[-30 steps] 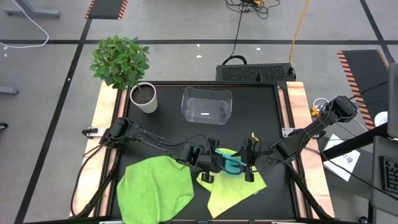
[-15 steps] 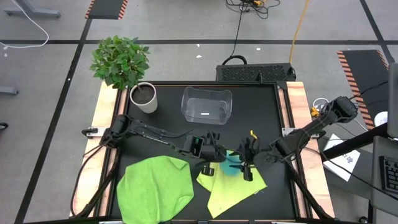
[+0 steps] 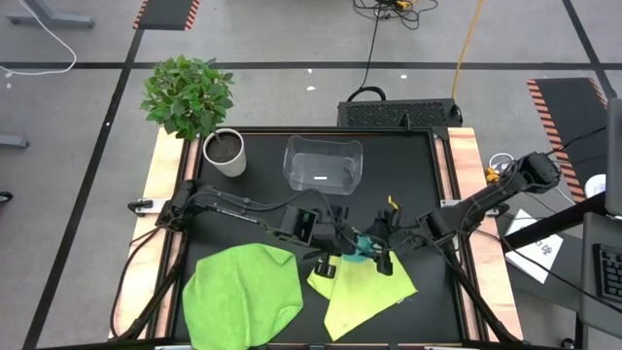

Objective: Fold microfiber towels
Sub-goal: Put the blue towel into the transparent bin

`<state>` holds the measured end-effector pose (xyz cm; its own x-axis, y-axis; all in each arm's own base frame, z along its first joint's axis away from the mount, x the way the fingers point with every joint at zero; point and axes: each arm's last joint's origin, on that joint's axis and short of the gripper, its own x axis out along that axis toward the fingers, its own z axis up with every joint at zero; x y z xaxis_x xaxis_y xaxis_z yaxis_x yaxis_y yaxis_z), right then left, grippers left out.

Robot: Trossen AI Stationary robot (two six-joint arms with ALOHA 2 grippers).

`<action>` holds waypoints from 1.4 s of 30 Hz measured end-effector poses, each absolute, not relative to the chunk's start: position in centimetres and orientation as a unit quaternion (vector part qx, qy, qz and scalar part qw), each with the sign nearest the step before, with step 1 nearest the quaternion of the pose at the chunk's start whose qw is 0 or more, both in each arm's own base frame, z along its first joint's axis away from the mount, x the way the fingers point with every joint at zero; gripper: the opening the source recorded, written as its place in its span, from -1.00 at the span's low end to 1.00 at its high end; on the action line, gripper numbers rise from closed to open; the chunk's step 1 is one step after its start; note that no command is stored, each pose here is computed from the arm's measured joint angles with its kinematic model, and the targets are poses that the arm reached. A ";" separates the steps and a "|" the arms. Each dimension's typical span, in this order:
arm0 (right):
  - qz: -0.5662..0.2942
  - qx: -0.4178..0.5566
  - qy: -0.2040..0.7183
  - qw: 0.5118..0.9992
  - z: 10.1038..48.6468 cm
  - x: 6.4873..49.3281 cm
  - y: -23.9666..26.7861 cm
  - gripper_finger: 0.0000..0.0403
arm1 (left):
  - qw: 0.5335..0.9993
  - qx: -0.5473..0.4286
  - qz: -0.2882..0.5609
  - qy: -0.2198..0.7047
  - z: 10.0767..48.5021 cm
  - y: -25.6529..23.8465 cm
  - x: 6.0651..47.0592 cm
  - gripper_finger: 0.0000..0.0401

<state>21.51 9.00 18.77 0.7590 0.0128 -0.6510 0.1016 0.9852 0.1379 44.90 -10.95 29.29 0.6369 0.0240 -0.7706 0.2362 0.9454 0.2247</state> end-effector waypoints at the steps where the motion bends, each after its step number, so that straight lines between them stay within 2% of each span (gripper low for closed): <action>1: -0.024 0.081 0.347 0.934 18.8 21.5 8.9 0.32 | 0.889 0.154 -0.060 0.427 29.2 -11.0 44.8 -0.97; 3: -0.023 0.072 0.348 0.935 18.8 21.6 8.8 0.23 | 0.885 0.152 -0.062 0.436 29.1 -11.2 44.6 -0.98; 5: -0.026 0.065 0.353 0.933 18.7 21.6 8.6 0.04 | 0.882 0.153 -0.064 0.442 29.0 -11.4 44.4 -0.98; 7: -0.029 0.054 0.360 0.931 18.6 21.6 8.3 -0.24 | 0.878 0.152 -0.062 0.449 28.9 -11.6 44.2 -0.97; 10: -0.029 0.044 0.357 0.933 18.9 21.4 7.9 -0.77 | 0.869 0.153 -0.062 0.466 28.7 -11.6 43.9 -0.98; 12: -0.021 0.039 0.350 0.936 19.5 21.2 7.6 -0.92 | 0.861 0.152 -0.059 0.481 28.5 -11.5 43.6 -0.98; 21: -0.038 0.020 0.283 0.958 23.5 19.7 4.5 -0.97 | 0.845 0.189 -0.001 0.500 28.7 -9.1 43.5 -0.97; 31: -0.071 -0.029 0.281 0.957 28.5 20.4 -0.2 -0.97 | 0.851 0.199 0.095 0.477 32.5 -2.1 42.5 -0.98; 42: -0.106 -0.032 0.294 0.949 27.9 22.0 -5.0 -0.98 | 0.840 0.182 0.154 0.488 33.5 4.1 41.7 -0.98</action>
